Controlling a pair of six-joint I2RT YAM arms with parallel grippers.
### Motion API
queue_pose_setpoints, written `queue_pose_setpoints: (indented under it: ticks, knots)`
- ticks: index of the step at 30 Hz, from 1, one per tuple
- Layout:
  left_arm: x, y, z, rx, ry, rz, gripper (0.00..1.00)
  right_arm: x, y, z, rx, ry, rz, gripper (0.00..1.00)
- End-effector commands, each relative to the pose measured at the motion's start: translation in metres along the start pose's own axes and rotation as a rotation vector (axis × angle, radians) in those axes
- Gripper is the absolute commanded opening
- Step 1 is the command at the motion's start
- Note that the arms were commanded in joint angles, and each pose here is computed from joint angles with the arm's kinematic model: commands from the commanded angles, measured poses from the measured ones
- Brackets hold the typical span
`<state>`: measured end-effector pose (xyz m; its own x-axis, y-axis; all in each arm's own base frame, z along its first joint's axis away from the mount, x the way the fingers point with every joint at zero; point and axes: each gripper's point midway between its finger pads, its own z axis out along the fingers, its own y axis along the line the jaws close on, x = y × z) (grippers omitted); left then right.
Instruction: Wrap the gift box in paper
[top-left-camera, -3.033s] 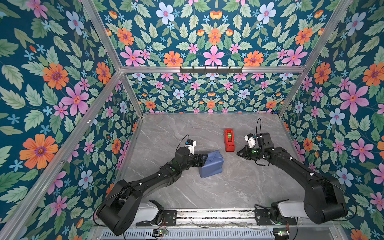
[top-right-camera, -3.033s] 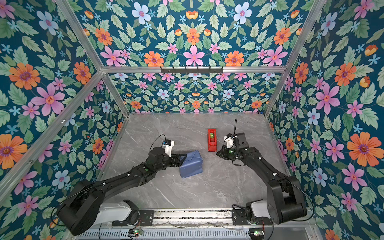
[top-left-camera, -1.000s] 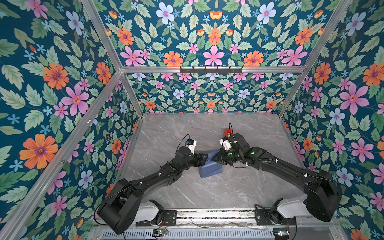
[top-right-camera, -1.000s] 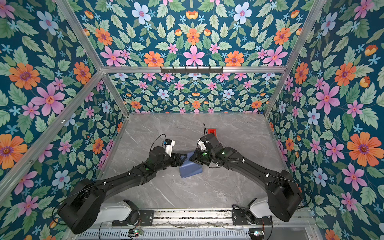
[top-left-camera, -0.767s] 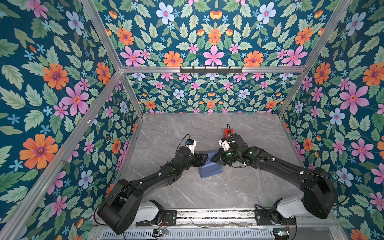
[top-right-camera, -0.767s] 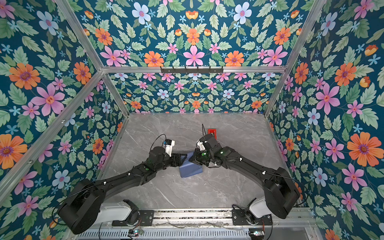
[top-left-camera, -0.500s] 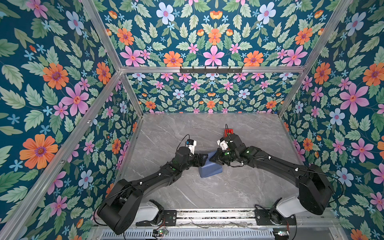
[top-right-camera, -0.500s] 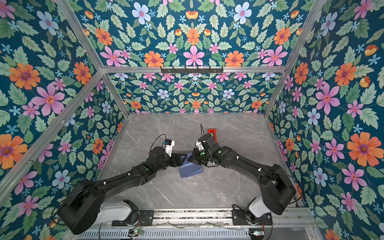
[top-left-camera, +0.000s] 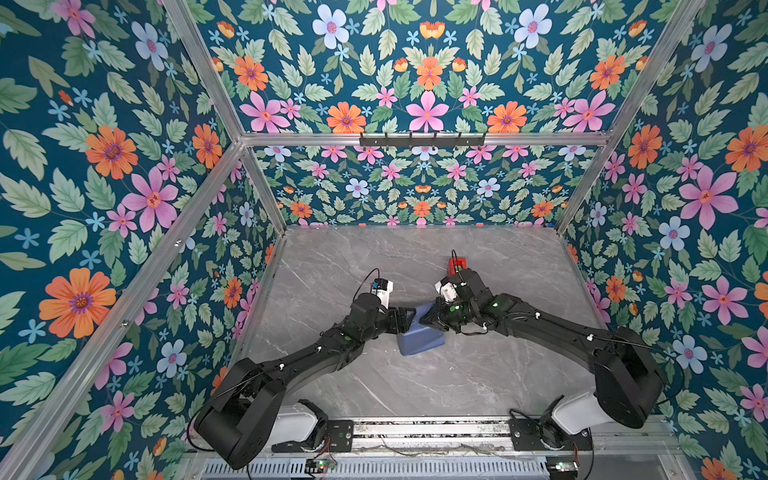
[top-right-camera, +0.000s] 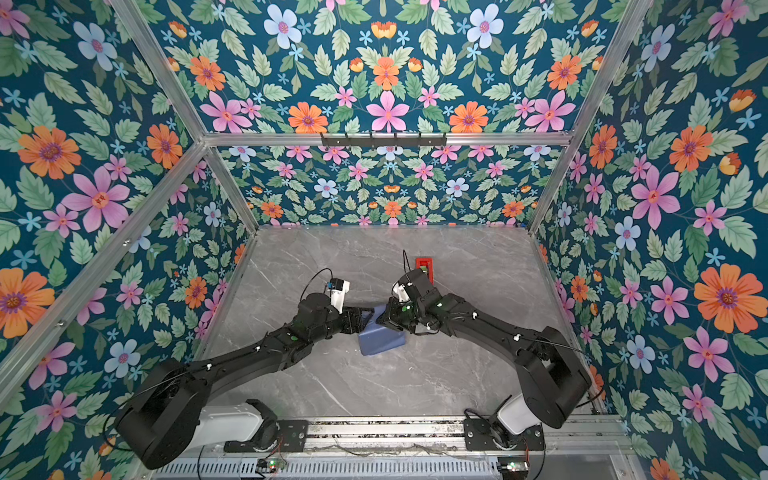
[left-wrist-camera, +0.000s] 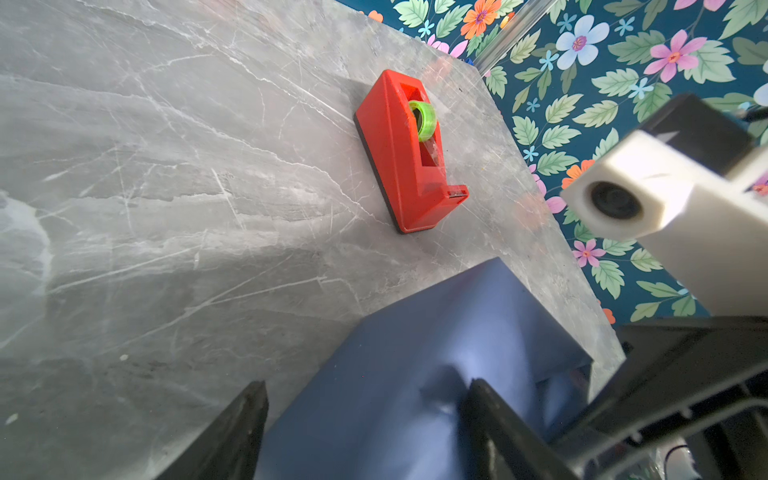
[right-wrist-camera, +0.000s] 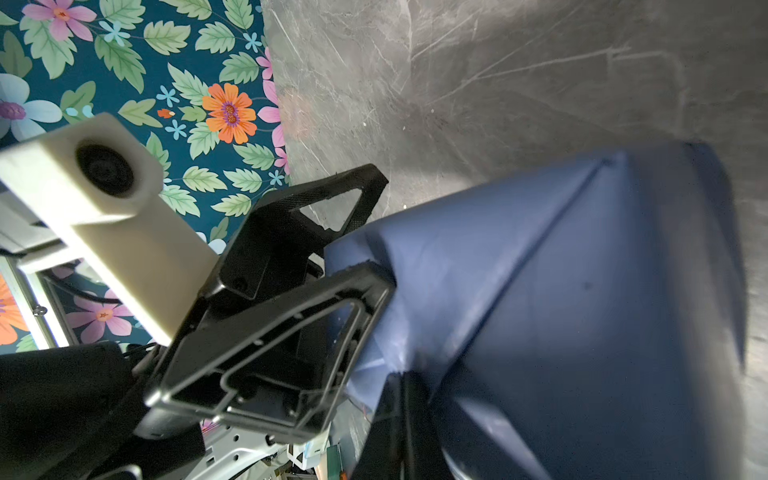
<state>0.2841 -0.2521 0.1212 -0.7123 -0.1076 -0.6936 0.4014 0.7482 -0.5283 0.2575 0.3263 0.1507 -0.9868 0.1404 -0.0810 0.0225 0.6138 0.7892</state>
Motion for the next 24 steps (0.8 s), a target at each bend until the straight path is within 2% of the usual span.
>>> queue_pose_setpoints:
  ticks: [1,24]
  knots:
    - [0.035,0.022,-0.001,-0.086,0.142,0.005,0.77,0.005,-0.010,0.001,0.036,0.020,0.022,0.00]
    - [0.038,0.022,0.000,-0.084,0.144,0.004,0.77,0.005,0.015,-0.011,-0.049,0.011,0.008,0.00]
